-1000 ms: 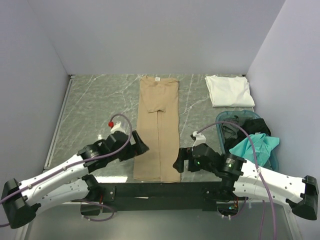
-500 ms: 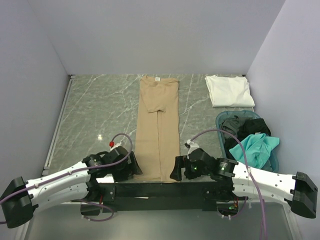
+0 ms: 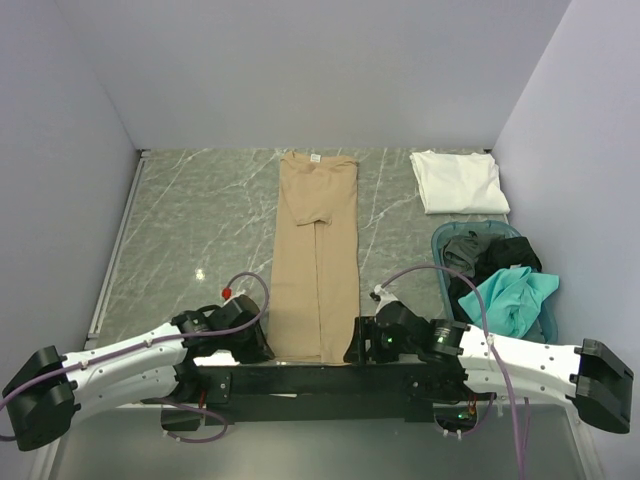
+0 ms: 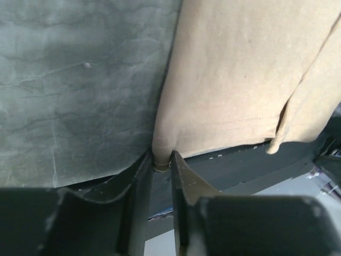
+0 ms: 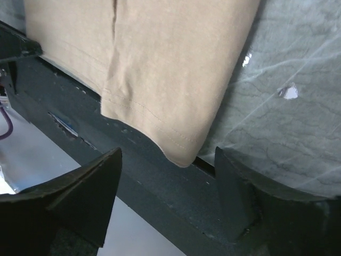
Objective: Fold and stack the t-shirts
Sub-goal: Fold the tshirt
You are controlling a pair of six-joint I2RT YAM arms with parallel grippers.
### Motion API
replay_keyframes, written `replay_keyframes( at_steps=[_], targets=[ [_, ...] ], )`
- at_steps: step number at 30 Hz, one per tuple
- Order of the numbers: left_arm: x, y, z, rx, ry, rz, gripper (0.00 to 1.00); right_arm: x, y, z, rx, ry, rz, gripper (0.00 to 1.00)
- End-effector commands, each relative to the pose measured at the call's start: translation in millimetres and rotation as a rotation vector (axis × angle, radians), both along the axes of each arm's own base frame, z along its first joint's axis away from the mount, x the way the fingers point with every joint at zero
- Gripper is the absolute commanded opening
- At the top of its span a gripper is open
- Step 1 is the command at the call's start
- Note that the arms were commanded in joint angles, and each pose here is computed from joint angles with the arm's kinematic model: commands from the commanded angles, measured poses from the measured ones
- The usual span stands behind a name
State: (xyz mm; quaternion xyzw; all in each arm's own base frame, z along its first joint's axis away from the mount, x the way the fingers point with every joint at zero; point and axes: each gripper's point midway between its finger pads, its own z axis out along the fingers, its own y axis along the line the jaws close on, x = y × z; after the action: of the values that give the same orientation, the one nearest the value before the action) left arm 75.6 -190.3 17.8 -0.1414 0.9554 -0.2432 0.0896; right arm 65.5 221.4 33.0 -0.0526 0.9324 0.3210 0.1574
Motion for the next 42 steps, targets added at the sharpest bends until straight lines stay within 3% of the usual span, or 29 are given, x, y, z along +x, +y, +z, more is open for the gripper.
replay_keyframes(
  at_steps=[1, 9, 12, 16, 26, 34, 42],
  targets=[
    [4.0, 10.6, -7.6, 0.061, -0.02, 0.021, 0.24, -1.4, 5.4, -0.7, 0.03, 0.02, -0.006, 0.74],
    [9.9, 3.1, -5.5, 0.032, -0.05, 0.013, 0.01, 0.2, 6.8, -8.1, 0.004, 0.043, -0.025, 0.4],
    [12.3, 0.5, -3.4, 0.015, -0.062, 0.018, 0.01, 1.6, 8.9, -10.3, -0.004, 0.048, -0.027, 0.29],
    [12.7, -5.6, 5.0, -0.036, -0.078, 0.012, 0.01, 4.5, 14.4, -6.5, 0.002, 0.042, -0.025, 0.0],
    [38.5, -34.7, 60.6, -0.177, -0.224, -0.002, 0.0, 40.9, 11.1, 45.3, -0.012, -0.148, -0.089, 0.0],
    [93.5, -41.7, 91.2, -0.046, -0.358, 0.058, 0.01, 103.6, 13.2, 97.8, 0.032, -0.321, -0.223, 0.0],
    [166.5, -42.7, 129.7, -0.047, -0.468, 0.16, 0.01, 159.2, 6.6, 127.4, -0.027, -0.425, -0.284, 0.0]
  ],
)
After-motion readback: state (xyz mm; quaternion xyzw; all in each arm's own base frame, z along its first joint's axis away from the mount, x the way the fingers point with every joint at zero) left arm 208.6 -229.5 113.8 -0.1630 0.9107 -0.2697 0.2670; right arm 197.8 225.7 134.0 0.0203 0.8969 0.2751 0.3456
